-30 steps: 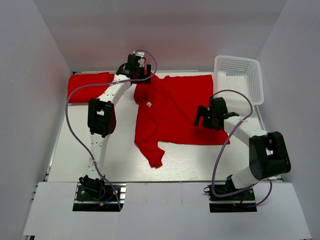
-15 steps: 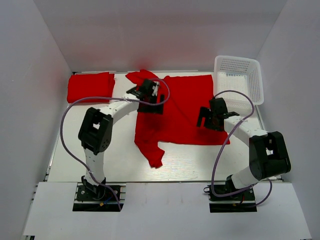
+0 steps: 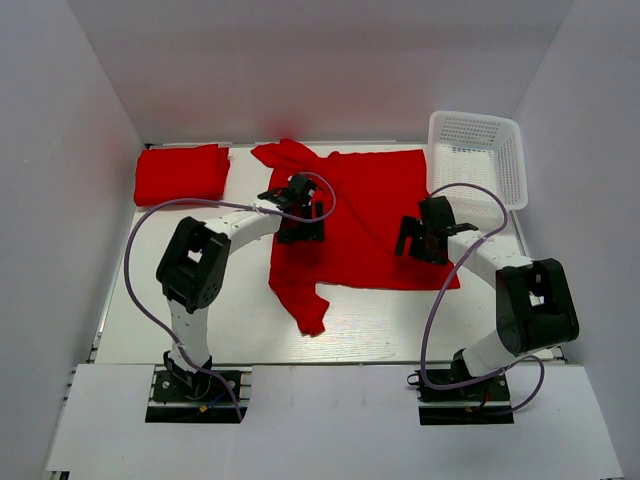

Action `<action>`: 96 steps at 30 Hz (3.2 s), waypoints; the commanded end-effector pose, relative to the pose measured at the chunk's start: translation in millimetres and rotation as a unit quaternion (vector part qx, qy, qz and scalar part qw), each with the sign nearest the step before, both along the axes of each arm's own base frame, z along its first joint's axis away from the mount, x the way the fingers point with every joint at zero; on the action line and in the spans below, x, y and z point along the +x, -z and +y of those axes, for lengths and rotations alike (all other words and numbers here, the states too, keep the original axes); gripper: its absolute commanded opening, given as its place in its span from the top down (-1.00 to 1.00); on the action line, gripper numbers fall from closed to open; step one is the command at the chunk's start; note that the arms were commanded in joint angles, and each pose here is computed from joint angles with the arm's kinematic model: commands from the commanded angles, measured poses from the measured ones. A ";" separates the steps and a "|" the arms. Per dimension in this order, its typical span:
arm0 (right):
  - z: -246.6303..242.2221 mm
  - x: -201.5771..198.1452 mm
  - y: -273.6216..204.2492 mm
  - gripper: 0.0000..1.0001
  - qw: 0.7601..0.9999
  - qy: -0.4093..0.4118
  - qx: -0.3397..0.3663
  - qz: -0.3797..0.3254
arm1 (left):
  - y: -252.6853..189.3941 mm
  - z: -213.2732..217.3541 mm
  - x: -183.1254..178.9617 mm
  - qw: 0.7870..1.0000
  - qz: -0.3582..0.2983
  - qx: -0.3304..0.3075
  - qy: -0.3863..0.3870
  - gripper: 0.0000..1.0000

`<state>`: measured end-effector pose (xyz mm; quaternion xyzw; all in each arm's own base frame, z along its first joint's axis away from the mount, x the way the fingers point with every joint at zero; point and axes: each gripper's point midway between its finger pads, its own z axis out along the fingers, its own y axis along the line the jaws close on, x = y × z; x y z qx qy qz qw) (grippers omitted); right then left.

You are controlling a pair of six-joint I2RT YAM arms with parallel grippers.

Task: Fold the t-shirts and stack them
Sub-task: Flatten out the tshirt

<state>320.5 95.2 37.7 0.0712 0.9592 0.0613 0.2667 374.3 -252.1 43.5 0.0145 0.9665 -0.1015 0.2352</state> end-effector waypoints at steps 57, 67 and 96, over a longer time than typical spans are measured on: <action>-21.3 1.2 -3.1 -0.81 1.000 0.026 0.000 -0.001 | -37.3 265.0 -39.9 0.905 -0.004 0.212 -0.369 -0.77; 14.3 31.1 -60.8 -0.81 0.989 -0.072 0.059 -0.112 | -76.2 189.9 43.1 0.973 -0.097 0.072 -0.197 -0.99; 5.2 150.6 21.8 -0.81 0.999 0.038 0.014 -0.025 | 24.9 107.8 216.0 0.995 -0.088 0.042 -0.034 -0.99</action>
